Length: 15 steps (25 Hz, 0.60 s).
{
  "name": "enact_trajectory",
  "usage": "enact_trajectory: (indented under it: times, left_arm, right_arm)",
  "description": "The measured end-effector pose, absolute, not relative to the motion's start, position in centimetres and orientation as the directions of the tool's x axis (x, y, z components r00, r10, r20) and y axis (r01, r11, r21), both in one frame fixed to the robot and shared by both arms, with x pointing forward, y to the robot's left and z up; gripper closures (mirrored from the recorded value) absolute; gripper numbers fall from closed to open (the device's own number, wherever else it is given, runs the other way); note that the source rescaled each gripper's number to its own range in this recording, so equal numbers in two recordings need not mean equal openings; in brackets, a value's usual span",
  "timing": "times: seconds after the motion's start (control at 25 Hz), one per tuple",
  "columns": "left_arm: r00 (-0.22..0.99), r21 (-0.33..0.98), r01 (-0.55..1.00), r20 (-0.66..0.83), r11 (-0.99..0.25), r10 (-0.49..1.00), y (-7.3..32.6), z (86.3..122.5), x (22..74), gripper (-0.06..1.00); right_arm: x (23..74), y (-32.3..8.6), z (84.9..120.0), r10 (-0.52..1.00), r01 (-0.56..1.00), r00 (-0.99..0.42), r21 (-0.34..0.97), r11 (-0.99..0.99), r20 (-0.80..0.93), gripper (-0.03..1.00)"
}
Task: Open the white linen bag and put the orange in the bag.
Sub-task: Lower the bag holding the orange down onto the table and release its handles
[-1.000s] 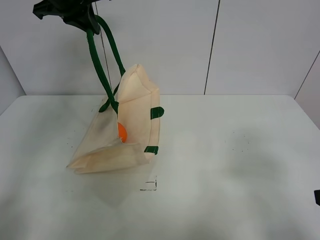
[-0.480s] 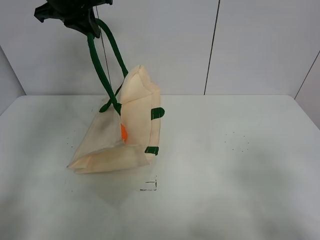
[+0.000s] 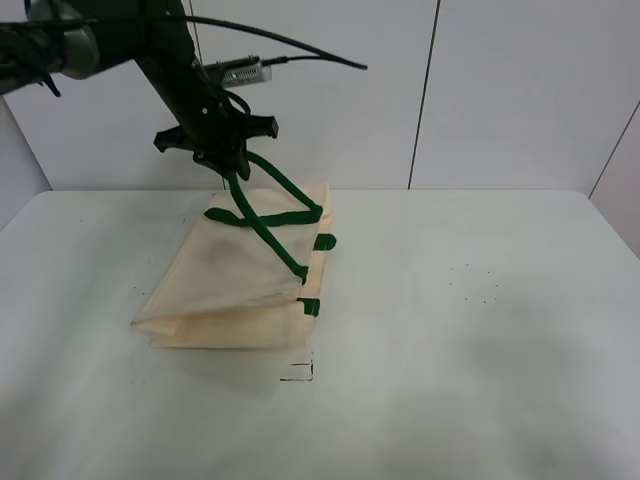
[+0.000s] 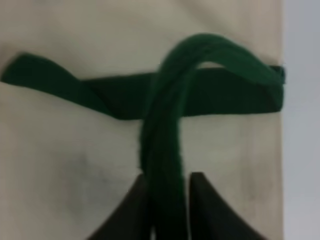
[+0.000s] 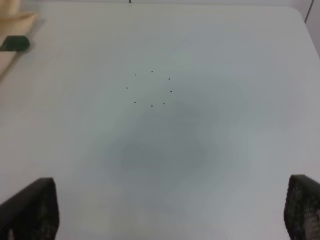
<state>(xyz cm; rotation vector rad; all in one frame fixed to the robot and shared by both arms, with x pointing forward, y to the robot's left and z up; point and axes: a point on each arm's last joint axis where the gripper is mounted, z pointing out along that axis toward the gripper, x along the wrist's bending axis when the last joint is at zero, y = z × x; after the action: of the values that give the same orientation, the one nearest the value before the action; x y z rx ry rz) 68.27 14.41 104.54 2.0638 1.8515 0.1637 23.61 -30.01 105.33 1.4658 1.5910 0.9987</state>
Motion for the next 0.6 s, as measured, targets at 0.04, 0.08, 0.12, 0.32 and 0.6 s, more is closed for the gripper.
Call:
enact_trajectory:
  times: [0.04, 0.08, 0.12, 0.32, 0.6]
  left_arm:
    - [0.133, 0.325, 0.943, -0.151, -0.078, 0.98, 14.3, 103.6, 68.5, 0.63]
    - [0.131, 0.316, 0.946, -0.149, -0.079, 0.98, 14.2, 103.0, 68.7, 0.51]
    - [0.13, 0.306, 0.949, -0.148, -0.079, 0.98, 14.2, 102.5, 68.9, 0.41]
    - [0.134, 0.307, 0.947, -0.092, -0.1, 0.987, 14.5, 101.6, 69.3, 0.13]
    - [0.141, 0.265, 0.954, 0.013, -0.139, 0.99, 15.5, 101.5, 69.0, 0.09]
  right_arm:
    - [23.6, -30.0, 105.3, 0.997, 0.42, -0.073, 0.906, 0.044, -0.014, -0.03]
    - [23.6, -30.0, 105.3, 0.997, 0.42, -0.073, 0.906, 0.044, -0.014, -0.03]
    - [23.6, -30.0, 105.3, 0.997, 0.42, -0.073, 0.906, 0.044, -0.014, -0.03]
    - [23.6, -30.0, 105.3, 0.997, 0.42, -0.073, 0.906, 0.044, -0.014, -0.03]
    - [23.6, -30.0, 105.3, 0.997, 0.42, -0.073, 0.906, 0.044, -0.014, -0.03]
